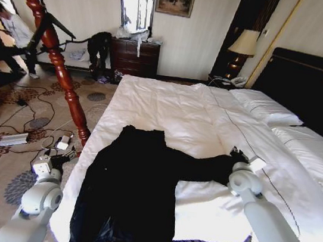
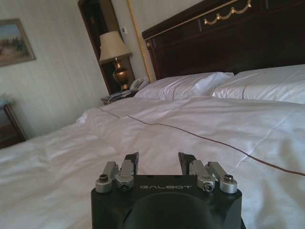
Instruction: Pick up the clothes from the bed and hang them on the clothes hanger.
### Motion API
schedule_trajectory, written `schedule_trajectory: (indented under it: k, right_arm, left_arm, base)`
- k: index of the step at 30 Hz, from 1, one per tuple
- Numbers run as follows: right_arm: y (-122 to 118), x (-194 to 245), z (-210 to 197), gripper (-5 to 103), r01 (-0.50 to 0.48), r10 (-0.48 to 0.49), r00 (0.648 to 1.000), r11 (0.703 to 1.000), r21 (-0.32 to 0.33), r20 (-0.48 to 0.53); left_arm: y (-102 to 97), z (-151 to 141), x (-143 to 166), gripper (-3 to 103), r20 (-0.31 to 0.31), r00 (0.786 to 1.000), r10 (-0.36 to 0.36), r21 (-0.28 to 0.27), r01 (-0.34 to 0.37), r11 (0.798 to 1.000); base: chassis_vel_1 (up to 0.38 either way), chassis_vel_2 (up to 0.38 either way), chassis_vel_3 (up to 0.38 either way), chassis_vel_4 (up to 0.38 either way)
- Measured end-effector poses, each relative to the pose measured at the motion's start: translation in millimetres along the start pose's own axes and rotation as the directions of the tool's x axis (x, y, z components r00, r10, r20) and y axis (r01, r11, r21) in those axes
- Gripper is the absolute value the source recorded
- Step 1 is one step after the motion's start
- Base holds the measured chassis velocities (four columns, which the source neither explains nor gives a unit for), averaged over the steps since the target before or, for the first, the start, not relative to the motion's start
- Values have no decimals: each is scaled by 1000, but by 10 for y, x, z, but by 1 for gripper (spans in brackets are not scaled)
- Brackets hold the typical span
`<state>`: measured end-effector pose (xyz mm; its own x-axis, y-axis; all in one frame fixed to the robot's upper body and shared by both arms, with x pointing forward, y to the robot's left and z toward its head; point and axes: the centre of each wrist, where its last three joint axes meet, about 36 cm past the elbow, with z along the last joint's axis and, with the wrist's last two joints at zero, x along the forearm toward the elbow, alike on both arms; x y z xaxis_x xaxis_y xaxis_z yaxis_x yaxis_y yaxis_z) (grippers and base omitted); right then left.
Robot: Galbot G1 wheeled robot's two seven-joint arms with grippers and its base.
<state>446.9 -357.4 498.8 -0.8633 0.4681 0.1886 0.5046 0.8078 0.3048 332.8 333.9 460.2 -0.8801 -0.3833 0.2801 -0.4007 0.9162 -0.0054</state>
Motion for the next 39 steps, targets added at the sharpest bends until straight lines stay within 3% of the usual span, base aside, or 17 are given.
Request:
schedule_trajectory:
  k: [1, 2, 4, 5, 7, 8, 10, 15, 18, 22, 25, 28, 31, 34, 35, 36, 39]
  right_arm:
    - [8, 34, -24, 47, 2, -2, 1000, 1000, -17, 3]
    - [55, 226, -165, 58, 35, -33, 999, 994, -102, 20]
    - [93, 426, -304, 63, 83, -78, 996, 979, -188, 35]
    - [93, 426, -304, 63, 83, -78, 996, 979, -188, 35]
    - [85, 715, -427, 74, 126, -124, 992, 947, -294, 26]
    - [56, 778, -429, 80, 126, -124, 992, 944, -305, 25]
    - [26, 819, -421, 80, 122, -120, 992, 944, -308, 24]
    - [-89, 974, -361, 99, 94, -95, 995, 946, -310, 11]
    - [-99, 1051, -285, 100, 80, -89, 996, 947, -310, -14]
    - [-64, 1069, -212, 100, 73, -87, 996, 949, -305, -32]
    - [-33, 1057, -181, 100, 75, -89, 995, 949, -305, -33]
    - [22, 1056, -106, 100, 83, -100, 994, 951, -299, -41]
    - [26, 1078, -38, 100, 91, -113, 992, 955, -283, -60]
    - [37, 1364, 84, 100, 172, -258, 923, 941, -292, -287]
    - [37, 1364, 84, 100, 172, -258, 923, 941, -292, -287]
    - [83, 1529, 39, 100, 215, -338, 854, 922, -323, -396]
    - [243, 1770, -86, 100, 274, -465, 702, 875, -398, -539]
  left_arm:
    - [5, -5, 2, 100, -9, 1000, 1, 6, -1, 1000]
    - [23, -23, 7, 100, -56, 998, 7, 36, -5, 999]
    - [19, -38, 17, 100, -115, 993, 30, 81, -21, 996]
    - [19, -38, 17, 100, -115, 993, 30, 81, -21, 996]
    - [-48, -42, 80, 100, -199, 974, 111, 164, -78, 983]
    - [-93, -43, 126, 100, -222, 964, 148, 197, -104, 975]
    - [-134, -42, 167, 100, -237, 956, 175, 219, -123, 968]
    - [-279, 64, 374, 100, -290, 927, 237, 272, -158, 949]
    - [-204, 84, 402, 100, -290, 943, 161, 269, -81, 960]
    - [-126, 106, 354, 100, -314, 944, 103, 276, -13, 961]
    - [-115, 131, 337, 100, -340, 937, 80, 299, 27, 954]
    - [-119, 196, 307, 100, -377, 922, 83, 360, 64, 931]
    - [-121, 233, 296, 100, -385, 919, 81, 366, 71, 928]
    - [-79, 210, 211, 100, -353, 934, 52, 363, 86, 928]
    - [-79, 210, 211, 100, -353, 934, 52, 363, 86, 928]
    - [-27, 155, 155, 100, -336, 941, 39, 358, 89, 929]
    - [97, 59, 15, 100, -313, 950, 11, 320, 95, 943]
  base:
    - [0, 0, 0, 0]
    - [0, 0, 0, 0]
    - [0, 0, 0, 0]
    - [0, 0, 0, 0]
    - [0, 0, 0, 0]
    - [0, 0, 0, 0]
    - [0, 0, 0, 0]
    - [0, 0, 0, 0]
    - [0, 0, 0, 0]
    - [0, 0, 0, 0]
    - [0, 0, 0, 0]
    - [0, 0, 0, 0]
    - [0, 0, 0, 0]
    - [0, 0, 0, 0]
    - [0, 0, 0, 0]
    - [0, 0, 0, 0]
    - [0, 0, 0, 0]
